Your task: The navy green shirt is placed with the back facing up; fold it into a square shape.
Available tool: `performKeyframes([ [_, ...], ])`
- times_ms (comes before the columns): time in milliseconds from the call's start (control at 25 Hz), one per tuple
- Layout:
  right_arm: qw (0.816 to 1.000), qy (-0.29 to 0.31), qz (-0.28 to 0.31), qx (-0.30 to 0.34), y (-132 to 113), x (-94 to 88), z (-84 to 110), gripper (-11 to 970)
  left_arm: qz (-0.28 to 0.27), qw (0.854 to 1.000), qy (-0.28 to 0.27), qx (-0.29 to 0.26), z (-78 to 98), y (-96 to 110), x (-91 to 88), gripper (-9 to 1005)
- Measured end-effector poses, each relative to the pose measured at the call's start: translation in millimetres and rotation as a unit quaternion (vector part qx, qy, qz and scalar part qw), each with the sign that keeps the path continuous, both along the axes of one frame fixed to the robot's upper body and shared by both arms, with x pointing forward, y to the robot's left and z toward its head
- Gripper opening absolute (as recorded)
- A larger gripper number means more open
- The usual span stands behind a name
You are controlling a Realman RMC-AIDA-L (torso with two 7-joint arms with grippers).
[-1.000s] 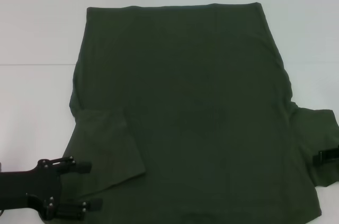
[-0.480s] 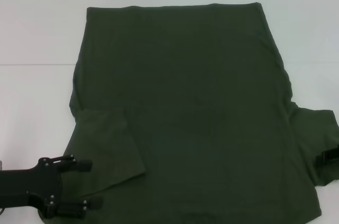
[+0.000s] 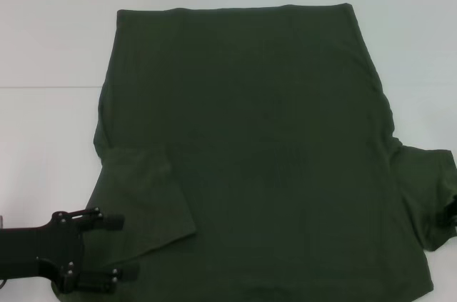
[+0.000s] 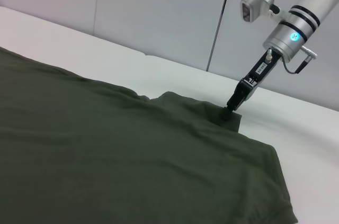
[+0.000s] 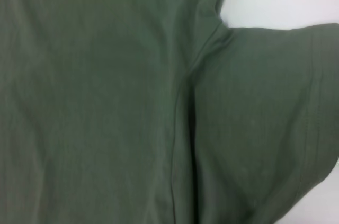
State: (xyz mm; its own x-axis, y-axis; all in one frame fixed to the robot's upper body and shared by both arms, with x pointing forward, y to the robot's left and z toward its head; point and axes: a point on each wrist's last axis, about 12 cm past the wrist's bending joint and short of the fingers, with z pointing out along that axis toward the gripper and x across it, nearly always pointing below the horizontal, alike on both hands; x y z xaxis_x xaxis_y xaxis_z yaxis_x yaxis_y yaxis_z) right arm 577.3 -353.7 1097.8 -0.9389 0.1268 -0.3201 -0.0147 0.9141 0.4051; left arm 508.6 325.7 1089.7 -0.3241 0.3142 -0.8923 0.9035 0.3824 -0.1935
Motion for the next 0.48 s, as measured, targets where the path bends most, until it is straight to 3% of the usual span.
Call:
performKeyframes([
  [40, 1.000, 0.000, 0.000, -0.001, 0, 0.1, 0.3, 343, 0.000, 1.000, 0.000, 0.000, 0.1, 0, 0.1, 937],
  [160, 1.000, -0.008, -0.001, -0.007, -3, 1.4, 4.0, 132, 0.001, 1.000, -0.001, 0.001, 0.2, 0, 0.8, 936],
  [360, 1.000, -0.020, -0.005, -0.015, -7, 1.7, 9.9, 21, 0.003, 1.000, -0.002, 0.002, 0.0, 0, 1.5, 936],
  [480, 0.999, -0.025, -0.007, -0.019, -10, 1.6, 12.3, 21, 0.003, 1.000, -0.002, 0.002, -0.1, 0, 1.6, 936],
])
